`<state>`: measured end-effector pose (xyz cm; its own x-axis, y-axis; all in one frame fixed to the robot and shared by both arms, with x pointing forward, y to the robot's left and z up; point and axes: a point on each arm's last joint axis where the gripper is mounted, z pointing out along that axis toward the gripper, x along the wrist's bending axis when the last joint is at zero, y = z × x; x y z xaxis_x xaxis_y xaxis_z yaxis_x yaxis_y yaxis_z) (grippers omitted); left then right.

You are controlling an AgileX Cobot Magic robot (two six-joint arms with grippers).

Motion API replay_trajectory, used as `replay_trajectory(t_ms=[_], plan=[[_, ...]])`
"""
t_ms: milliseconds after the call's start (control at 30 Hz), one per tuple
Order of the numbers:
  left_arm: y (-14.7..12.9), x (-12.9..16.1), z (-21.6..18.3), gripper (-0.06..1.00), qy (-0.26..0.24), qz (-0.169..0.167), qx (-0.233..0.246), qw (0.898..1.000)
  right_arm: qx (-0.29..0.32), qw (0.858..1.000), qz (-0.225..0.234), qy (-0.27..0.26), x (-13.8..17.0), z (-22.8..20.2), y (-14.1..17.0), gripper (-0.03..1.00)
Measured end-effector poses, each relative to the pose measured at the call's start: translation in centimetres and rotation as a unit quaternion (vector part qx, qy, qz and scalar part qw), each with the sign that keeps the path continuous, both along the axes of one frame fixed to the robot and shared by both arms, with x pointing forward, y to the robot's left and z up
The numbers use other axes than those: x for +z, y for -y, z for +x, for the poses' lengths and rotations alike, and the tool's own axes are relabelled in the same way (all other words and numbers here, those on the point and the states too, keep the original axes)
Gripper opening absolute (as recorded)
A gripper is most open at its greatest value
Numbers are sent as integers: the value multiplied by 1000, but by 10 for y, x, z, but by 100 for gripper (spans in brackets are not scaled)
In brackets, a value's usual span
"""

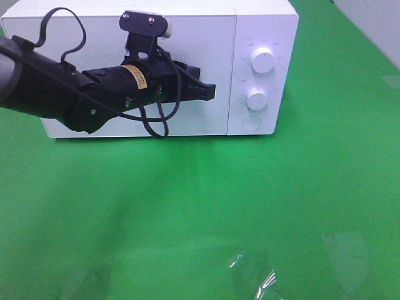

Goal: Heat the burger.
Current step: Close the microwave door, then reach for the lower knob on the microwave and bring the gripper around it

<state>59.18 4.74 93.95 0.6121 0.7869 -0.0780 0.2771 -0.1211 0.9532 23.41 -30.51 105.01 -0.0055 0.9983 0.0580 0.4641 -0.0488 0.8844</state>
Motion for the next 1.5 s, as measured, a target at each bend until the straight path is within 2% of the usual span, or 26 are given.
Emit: replay_trajectory(t_ms=[200,267,300,333,367,433,500,533,567,667,733,833,867,900,967,1000,1033,1067,1133,1167,1200,1233,1267,1300,1333,1500], plan=[[-3,9,-17,0,-18,-13,10,1000,0,1000,0,0,0,0,0,73],[-3,10,-22,0,-24,-8,8,1000,0,1000,0,0,0,0,0,73],[-1,9,-34,4,-44,9,-2,999,0,1000,0,0,0,0,0,73],[0,8,-46,18,-68,31,-10,997,0,1000,0,0,0,0,0,73],[0,8,-46,18,-68,31,-10,997,0,1000,0,0,0,0,0,73],[-1,8,-51,27,-78,41,-12,996,0,1000,0,0,0,0,0,73],[-12,11,-65,81,-129,87,-7,988,0,1000,0,0,0,0,0,73],[-12,11,-65,81,-129,87,-7,988,0,1000,0,0,0,0,0,73],[-17,15,-70,91,-154,109,-2,982,0,1000,0,0,0,0,0,73],[-20,17,-74,94,-170,124,1,978,0,1000,0,0,0,0,0,73],[-34,24,-87,96,-231,178,11,957,0,1000,0,0,0,0,0,73],[-38,26,-92,97,-251,192,15,949,0,1000,0,0,0,0,0,73],[-45,31,-100,97,-285,213,22,934,0,1000,0,0,0,0,0,73],[-45,31,-100,97,-285,213,22,934,0,1000,0,0,0,0,0,73],[-58,42,-115,97,-333,248,29,909,0,1000,0,0,0,0,0,73],[-58,42,-115,97,-333,248,29,909,0,1000,0,0,0,0,0,73],[-65,47,-120,97,-350,258,34,900,0,1000,0,0,0,0,0,73],[-65,47,-120,97,-350,258,34,900,0,1000,0,0,0,0,0,73],[-80,55,-122,97,-372,264,53,888,0,1000,0,0,0,0,0,73],[-80,55,-122,97,-372,264,53,888,0,1000,0,0,0,0,0,73],[-93,60,-120,97,-387,264,71,881,0,1000,0,0,0,0,0,73],[-93,60,-120,97,-387,264,71,881,0,1000,0,0,0,0,0,73],[-108,66,-119,97,-403,261,91,872,0,1000,0,0,0,0,0,73],[-108,66,-119,97,-403,261,91,872,0,1000,0,0,0,0,0,73],[-125,73,-117,97,-414,254,114,867,0,1000,0,0,0,0,0,73],[-162,89,-116,97,-425,235,155,860,0,1000,0,0,0,0,0,73]])
